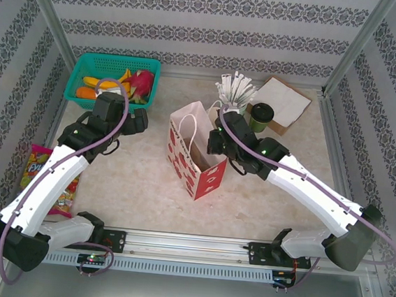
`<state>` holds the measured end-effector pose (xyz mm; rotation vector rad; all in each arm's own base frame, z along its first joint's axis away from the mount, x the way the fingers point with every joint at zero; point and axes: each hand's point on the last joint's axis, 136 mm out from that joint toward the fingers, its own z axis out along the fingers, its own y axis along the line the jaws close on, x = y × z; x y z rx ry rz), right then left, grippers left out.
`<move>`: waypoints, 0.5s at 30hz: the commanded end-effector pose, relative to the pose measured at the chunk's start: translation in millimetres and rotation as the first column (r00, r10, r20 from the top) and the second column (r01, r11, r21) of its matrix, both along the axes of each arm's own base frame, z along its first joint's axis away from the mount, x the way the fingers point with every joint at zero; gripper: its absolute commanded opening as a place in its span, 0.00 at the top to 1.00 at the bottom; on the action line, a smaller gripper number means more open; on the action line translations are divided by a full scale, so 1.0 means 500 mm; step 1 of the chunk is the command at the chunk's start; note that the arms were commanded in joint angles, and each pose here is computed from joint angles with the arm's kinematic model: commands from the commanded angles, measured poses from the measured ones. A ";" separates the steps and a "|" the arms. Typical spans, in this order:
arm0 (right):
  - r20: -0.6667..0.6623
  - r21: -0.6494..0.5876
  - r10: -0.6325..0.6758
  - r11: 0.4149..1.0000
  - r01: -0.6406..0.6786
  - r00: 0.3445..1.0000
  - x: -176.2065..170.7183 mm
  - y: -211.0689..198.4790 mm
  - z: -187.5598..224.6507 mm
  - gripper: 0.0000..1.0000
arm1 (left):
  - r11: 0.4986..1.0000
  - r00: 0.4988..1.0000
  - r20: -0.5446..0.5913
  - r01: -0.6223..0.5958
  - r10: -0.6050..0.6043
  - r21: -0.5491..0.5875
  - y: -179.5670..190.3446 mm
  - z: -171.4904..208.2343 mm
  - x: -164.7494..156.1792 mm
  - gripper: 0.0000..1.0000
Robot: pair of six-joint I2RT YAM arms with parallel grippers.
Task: Pack the takeout coffee
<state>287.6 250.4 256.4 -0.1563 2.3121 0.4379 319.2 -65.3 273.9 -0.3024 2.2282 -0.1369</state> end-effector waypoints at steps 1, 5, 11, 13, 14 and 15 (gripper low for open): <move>0.029 0.023 -0.073 0.997 0.072 0.997 0.003 -0.006 0.006 1.00 | 0.999 1.000 0.013 0.002 -0.001 -0.038 -0.007 0.010 0.009 0.00; 0.055 0.016 -0.103 0.995 0.102 0.993 0.006 -0.005 0.012 1.00 | 0.999 1.000 0.006 0.000 0.000 -0.044 -0.010 0.006 0.014 0.00; 0.060 0.013 -0.063 0.998 0.063 0.996 0.005 0.012 0.015 0.97 | 0.999 1.000 0.000 -0.001 0.001 -0.044 -0.011 0.001 0.017 0.00; 0.064 0.004 -0.040 0.999 0.040 0.997 0.004 0.016 0.015 0.96 | 0.999 1.000 0.000 -0.003 0.003 -0.045 -0.010 0.001 0.017 0.00; 0.067 -0.002 -0.029 1.000 0.029 0.997 0.003 0.017 0.017 0.96 | 0.999 1.000 -0.001 -0.003 0.003 -0.045 -0.011 -0.001 0.017 0.00; 0.071 -0.004 -0.022 1.000 0.022 0.997 0.002 0.017 0.019 0.96 | 0.999 1.000 -0.001 -0.003 0.003 -0.044 -0.011 -0.001 0.017 0.00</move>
